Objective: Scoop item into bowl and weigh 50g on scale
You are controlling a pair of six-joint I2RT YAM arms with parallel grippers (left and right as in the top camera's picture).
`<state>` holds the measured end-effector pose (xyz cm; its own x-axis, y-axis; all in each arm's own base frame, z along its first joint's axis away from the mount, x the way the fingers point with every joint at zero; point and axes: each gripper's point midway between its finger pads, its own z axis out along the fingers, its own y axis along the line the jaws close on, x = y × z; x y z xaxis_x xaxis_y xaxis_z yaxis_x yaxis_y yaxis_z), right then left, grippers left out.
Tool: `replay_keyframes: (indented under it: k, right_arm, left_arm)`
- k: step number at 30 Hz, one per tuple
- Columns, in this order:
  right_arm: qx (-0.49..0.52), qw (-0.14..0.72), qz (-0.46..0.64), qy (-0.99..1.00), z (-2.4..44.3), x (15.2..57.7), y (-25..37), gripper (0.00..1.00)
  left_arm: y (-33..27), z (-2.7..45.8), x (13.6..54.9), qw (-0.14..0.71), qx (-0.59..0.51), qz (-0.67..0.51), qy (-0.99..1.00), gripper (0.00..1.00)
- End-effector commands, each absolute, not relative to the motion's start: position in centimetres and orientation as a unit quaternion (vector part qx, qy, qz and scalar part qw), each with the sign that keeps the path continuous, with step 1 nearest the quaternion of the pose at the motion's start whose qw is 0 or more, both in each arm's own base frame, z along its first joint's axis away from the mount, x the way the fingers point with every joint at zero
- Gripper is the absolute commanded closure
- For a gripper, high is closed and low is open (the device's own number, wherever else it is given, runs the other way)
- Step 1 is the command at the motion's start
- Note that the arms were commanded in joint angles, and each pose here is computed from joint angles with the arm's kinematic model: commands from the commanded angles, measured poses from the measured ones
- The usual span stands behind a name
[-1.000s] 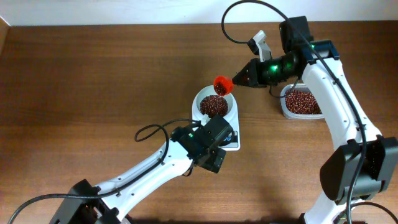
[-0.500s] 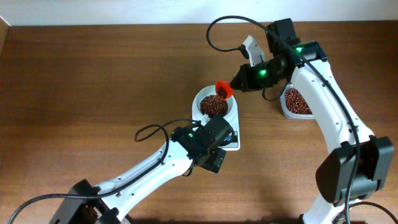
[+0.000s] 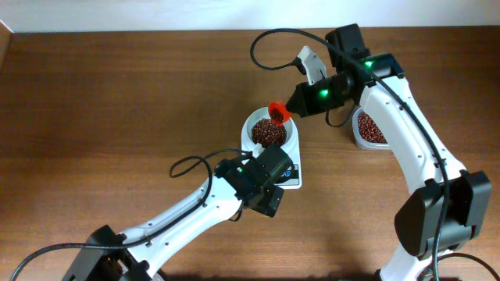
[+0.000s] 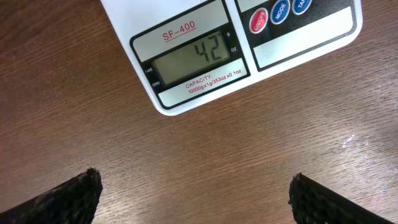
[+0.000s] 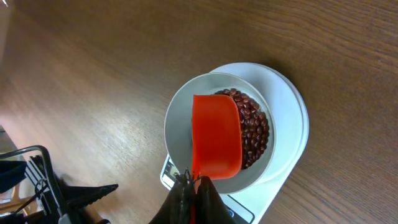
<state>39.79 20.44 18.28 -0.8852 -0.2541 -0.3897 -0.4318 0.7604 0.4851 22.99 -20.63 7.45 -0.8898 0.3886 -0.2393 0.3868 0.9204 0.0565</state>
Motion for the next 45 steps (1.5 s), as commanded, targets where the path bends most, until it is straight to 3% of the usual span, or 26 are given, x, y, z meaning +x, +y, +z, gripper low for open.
replay_keyframes:
  k: [1, 9, 16, 36, 45]
  right_arm:
    - [-0.188, 0.163, 0.33, 0.911, 20.3, 39.8, 21.2, 0.96]
    - [-0.149, 0.151, 0.47, 0.857, 24.0, 39.7, 19.7, 0.96]
    - [-0.125, 0.154, 0.487, 0.851, 24.6, 40.2, 17.9, 0.96]
    - [-0.117, 0.155, 0.482, 0.854, 24.4, 40.4, 17.5, 0.96]
    - [-0.121, 0.136, 0.396, 0.9, 21.5, 39.8, 18.0, 0.96]
  left_arm:
    - [-20.3, 7.1, 23.0, 0.122, 0.196, 0.011, 0.973, 0.01]
    - [-20.3, 7.1, 23.0, 0.122, 0.197, 0.011, 0.973, 0.01]
    - [-20.3, 7.1, 23.0, 0.122, 0.196, 0.011, 0.973, 0.01]
    - [-20.3, 7.1, 23.0, 0.122, 0.196, 0.011, 0.973, 0.01]
    - [-20.3, 7.1, 23.0, 0.122, 0.196, 0.011, 0.973, 0.01]
